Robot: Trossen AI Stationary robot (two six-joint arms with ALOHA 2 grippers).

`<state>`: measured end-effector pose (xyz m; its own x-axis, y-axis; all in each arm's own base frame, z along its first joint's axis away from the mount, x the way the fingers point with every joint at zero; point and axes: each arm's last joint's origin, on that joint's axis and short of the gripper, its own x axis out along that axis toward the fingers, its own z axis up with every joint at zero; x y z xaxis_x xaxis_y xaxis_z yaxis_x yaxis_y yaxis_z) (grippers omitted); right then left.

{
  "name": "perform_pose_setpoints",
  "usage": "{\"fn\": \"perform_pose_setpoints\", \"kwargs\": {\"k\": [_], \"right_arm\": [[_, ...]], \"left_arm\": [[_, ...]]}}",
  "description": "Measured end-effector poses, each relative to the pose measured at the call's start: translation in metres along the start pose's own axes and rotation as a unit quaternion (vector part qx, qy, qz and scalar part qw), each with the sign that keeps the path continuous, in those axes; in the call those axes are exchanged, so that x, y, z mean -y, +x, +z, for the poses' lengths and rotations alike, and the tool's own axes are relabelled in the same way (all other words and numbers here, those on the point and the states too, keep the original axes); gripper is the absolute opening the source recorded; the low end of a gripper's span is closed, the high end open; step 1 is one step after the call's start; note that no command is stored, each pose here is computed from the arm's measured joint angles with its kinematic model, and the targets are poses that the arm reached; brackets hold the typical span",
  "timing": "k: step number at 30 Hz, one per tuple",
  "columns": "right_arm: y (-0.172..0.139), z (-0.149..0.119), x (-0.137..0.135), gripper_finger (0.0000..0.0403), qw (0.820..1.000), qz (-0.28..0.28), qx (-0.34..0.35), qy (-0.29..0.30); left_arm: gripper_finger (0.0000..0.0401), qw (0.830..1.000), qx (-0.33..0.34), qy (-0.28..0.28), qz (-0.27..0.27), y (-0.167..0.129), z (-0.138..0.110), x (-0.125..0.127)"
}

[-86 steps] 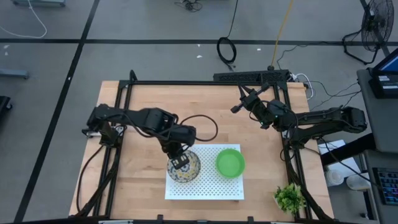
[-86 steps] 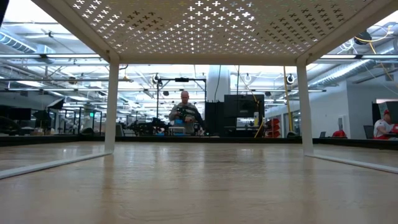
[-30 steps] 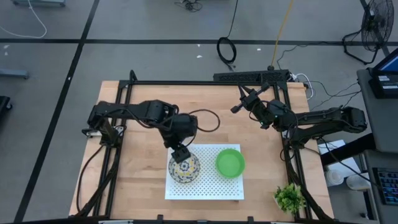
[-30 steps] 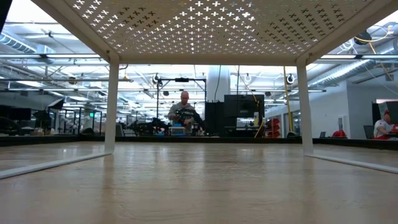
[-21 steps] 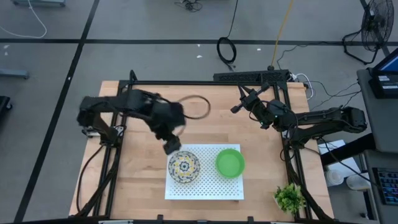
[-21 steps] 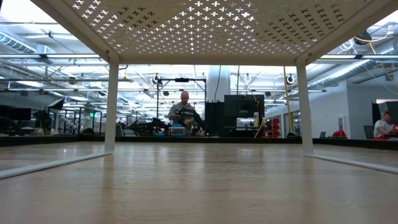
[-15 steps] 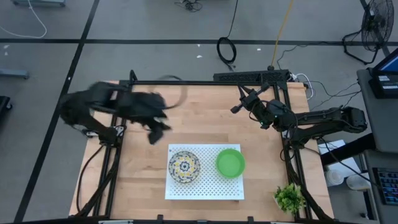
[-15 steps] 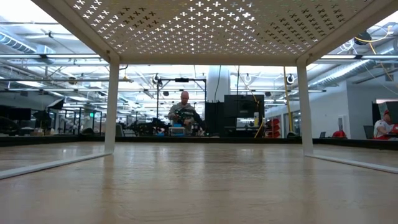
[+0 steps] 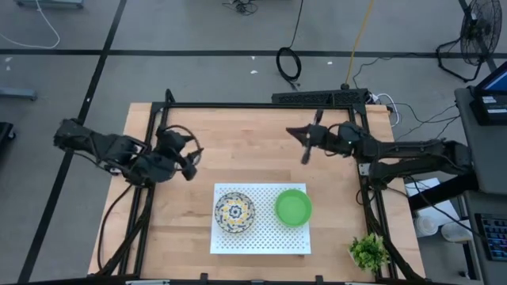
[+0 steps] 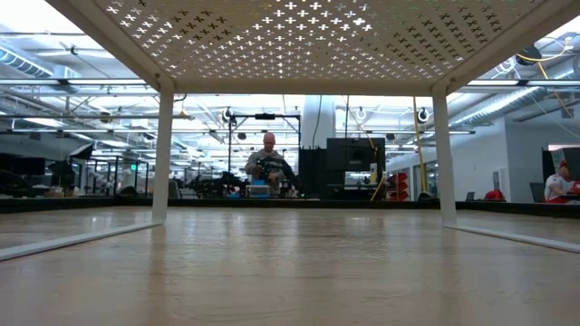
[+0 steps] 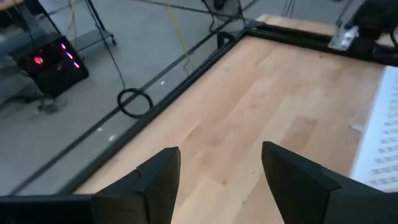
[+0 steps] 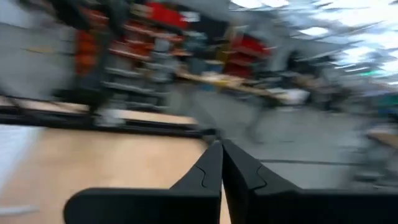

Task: Pick & Place Mini bowls
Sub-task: Return to Home Position

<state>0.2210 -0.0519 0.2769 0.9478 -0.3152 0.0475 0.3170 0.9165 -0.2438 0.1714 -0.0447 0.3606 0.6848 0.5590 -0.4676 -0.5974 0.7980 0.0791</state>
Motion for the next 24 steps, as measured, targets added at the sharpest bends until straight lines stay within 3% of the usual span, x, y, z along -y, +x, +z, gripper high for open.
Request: {"fn": "perform_pose_setpoints", "kwargs": {"k": [3,9,15,24], "right_arm": [[-0.011,0.001,0.006,0.0,0.998,0.044,-0.017,0.033],[-0.034,0.005,0.016,0.0,0.996,0.038,-0.053,0.056],[-0.062,-0.006,0.018,0.0,0.997,-0.013,-0.043,0.056],[-0.107,-0.042,0.009,0.0,0.994,0.001,-0.01,0.113]], "left_arm": [[0.023,0.999,0.023,-0.041,-0.014,0.006,-0.039,-0.018],[0.023,0.987,0.106,-0.075,-0.096,0.014,-0.097,-0.043],[0.023,0.974,0.156,-0.068,-0.15,0.016,-0.127,-0.059],[0.023,0.968,0.17,-0.074,-0.168,0.021,-0.151,-0.069]]}}
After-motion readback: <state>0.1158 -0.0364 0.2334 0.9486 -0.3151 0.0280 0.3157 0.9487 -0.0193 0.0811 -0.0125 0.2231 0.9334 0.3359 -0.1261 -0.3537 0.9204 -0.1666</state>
